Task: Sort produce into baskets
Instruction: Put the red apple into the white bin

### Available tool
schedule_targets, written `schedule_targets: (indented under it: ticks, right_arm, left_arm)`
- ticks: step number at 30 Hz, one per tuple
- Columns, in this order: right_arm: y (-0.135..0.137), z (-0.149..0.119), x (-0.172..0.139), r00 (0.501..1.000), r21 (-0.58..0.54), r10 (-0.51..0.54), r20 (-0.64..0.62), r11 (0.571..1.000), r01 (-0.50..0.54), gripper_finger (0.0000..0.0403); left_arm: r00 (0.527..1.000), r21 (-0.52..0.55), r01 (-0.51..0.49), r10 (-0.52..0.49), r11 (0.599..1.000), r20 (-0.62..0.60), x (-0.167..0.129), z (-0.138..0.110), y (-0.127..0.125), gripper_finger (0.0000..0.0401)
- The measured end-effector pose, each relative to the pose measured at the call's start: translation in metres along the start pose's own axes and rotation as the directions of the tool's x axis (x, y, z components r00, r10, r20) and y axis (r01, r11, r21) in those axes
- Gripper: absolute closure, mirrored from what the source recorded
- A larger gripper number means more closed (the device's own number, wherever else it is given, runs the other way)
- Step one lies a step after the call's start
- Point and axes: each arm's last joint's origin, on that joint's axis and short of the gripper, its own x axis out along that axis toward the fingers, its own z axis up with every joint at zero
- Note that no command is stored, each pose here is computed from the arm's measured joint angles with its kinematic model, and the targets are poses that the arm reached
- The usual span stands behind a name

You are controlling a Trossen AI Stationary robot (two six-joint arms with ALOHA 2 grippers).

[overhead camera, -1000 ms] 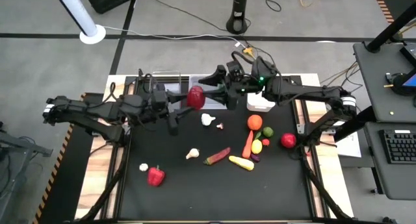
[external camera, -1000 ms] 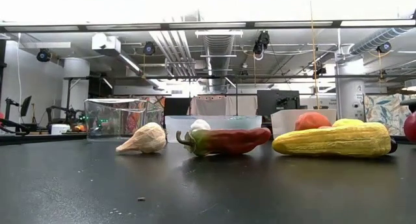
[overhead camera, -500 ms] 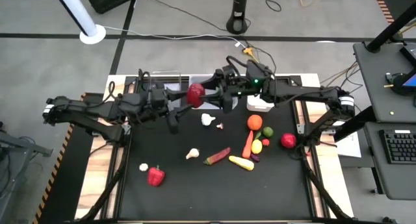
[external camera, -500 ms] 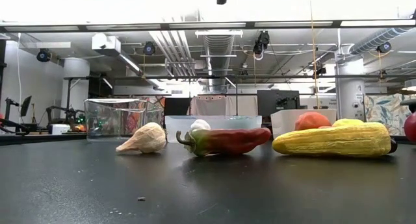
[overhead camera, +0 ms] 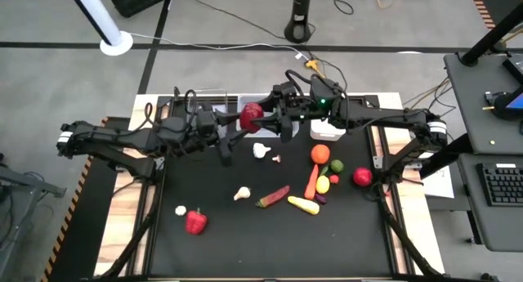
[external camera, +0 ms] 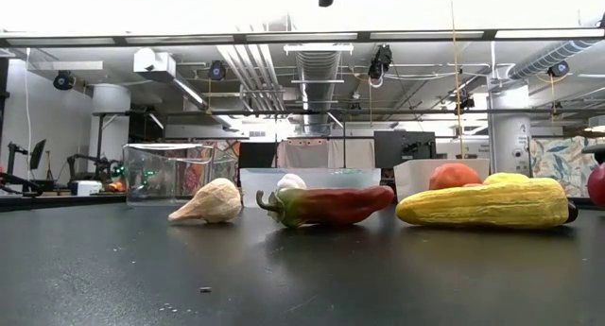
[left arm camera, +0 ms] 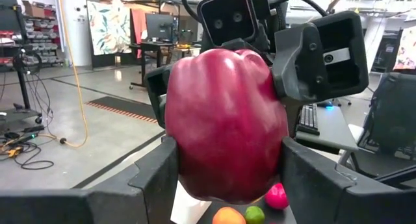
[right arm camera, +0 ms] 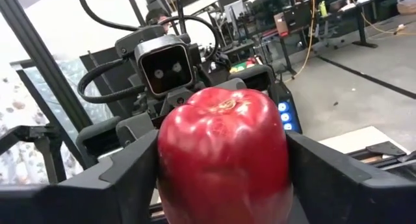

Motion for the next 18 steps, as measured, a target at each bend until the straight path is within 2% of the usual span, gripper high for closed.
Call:
schedule_targets:
  ticks: [5,10,18]
  right_arm:
    - [0.000,0.000,0.000,1.000,0.005,-0.003,-0.006,1.000,0.003,0.0128]
    - [-0.001,-0.001,0.000,1.000,0.015,-0.009,-0.014,1.000,0.009,0.0128]
    - [-0.015,-0.004,-0.005,0.993,0.045,-0.078,-0.094,0.996,0.082,0.0128]
  left_arm:
    - [1.000,-0.015,-0.002,0.002,1.000,-0.002,0.000,0.000,0.000,0.0175]
    - [1.000,-0.058,-0.024,0.023,0.998,-0.019,0.001,-0.003,0.000,0.0138]
    - [0.995,-0.102,-0.049,0.039,0.994,-0.096,-0.001,-0.010,0.002,0.0097]
